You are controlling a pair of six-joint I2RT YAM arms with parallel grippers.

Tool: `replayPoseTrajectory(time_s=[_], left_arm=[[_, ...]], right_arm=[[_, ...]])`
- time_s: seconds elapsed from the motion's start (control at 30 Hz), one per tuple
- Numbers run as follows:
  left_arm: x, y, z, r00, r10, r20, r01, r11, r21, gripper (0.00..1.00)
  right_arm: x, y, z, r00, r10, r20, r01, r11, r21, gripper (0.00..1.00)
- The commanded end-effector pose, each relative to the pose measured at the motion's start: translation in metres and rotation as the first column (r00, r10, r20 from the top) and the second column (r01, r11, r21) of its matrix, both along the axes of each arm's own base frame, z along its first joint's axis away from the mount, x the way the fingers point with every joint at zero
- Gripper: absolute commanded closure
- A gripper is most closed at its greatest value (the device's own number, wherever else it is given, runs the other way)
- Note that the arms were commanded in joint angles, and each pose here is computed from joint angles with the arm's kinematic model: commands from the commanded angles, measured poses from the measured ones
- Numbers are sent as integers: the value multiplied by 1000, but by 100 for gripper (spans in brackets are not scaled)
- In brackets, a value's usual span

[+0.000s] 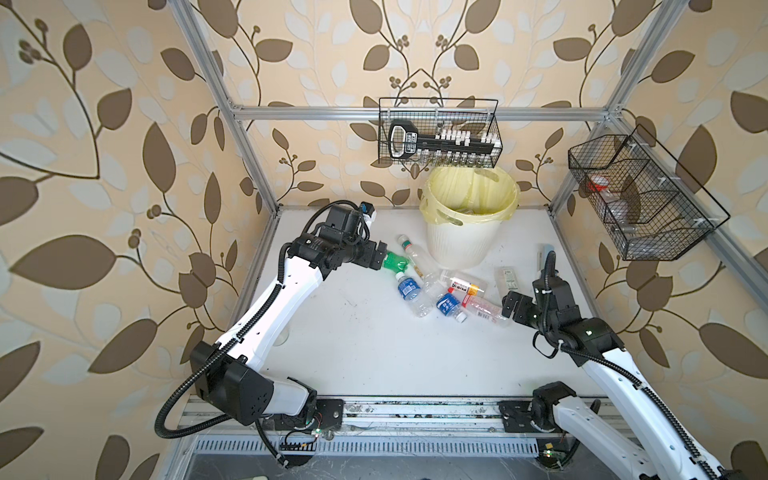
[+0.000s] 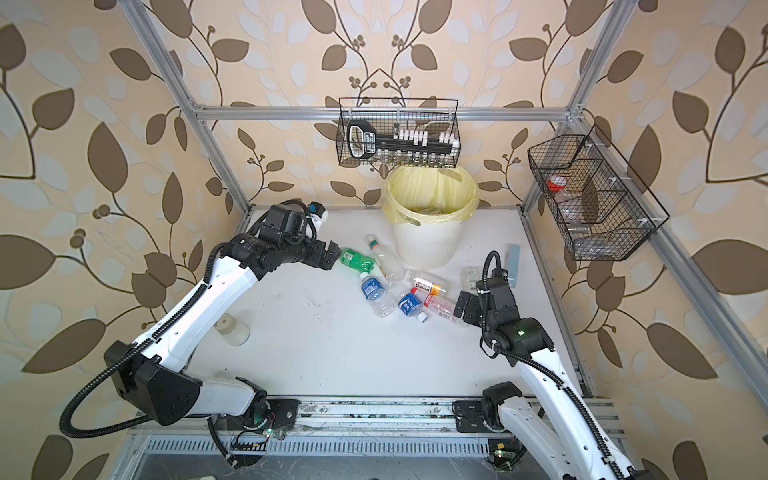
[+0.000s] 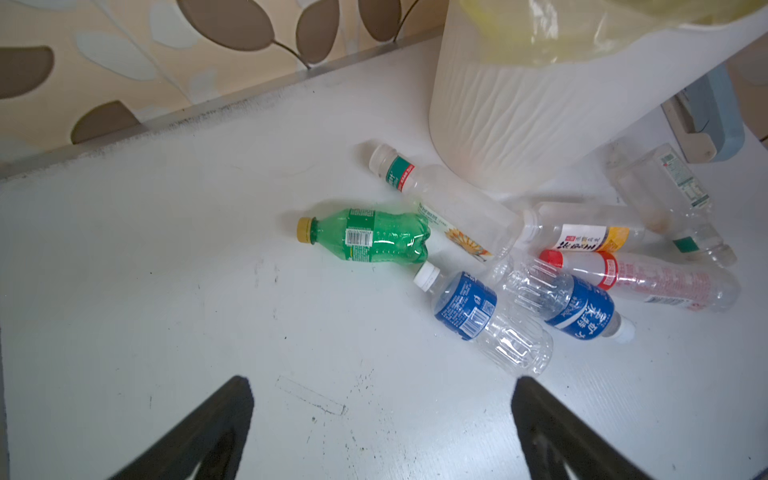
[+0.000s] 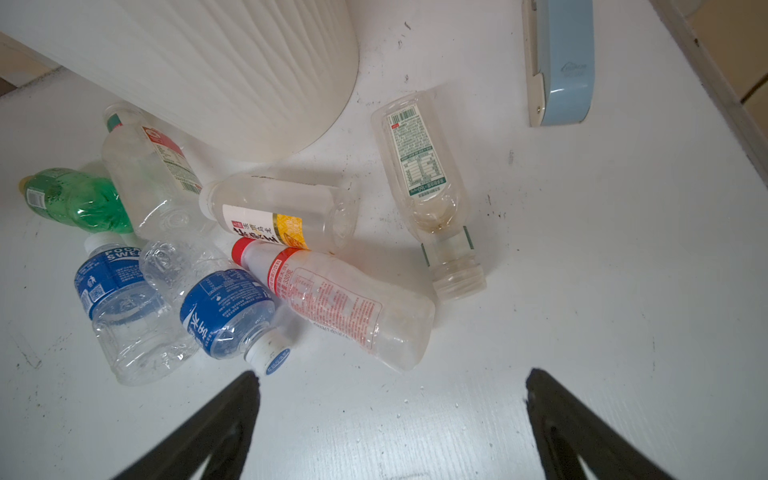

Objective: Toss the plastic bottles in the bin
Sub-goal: 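Draw left gripper back toward the pile while right gripper moves toward the clear juice bottle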

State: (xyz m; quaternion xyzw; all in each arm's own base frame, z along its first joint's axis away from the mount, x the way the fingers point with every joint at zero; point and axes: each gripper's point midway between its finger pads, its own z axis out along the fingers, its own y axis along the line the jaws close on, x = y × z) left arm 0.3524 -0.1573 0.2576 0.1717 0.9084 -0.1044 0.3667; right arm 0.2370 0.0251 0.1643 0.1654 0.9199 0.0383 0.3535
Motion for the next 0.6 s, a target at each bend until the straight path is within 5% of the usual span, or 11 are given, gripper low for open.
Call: replayPoseTrajectory(time_s=[0.0, 0.27, 0.57], left_arm=[[-4, -2, 17, 994, -23, 103, 27, 999, -44, 1], [-20, 0, 15, 973, -117, 200, 119, 993, 5, 1], [-18, -5, -22, 975, -127, 184, 133, 991, -20, 1]], right_arm=[[1, 3, 0, 999, 31, -19, -31, 1000, 0, 0], [10, -2, -15, 998, -34, -56, 35, 999, 25, 0], [25, -8, -30, 997, -40, -73, 41, 999, 10, 0]])
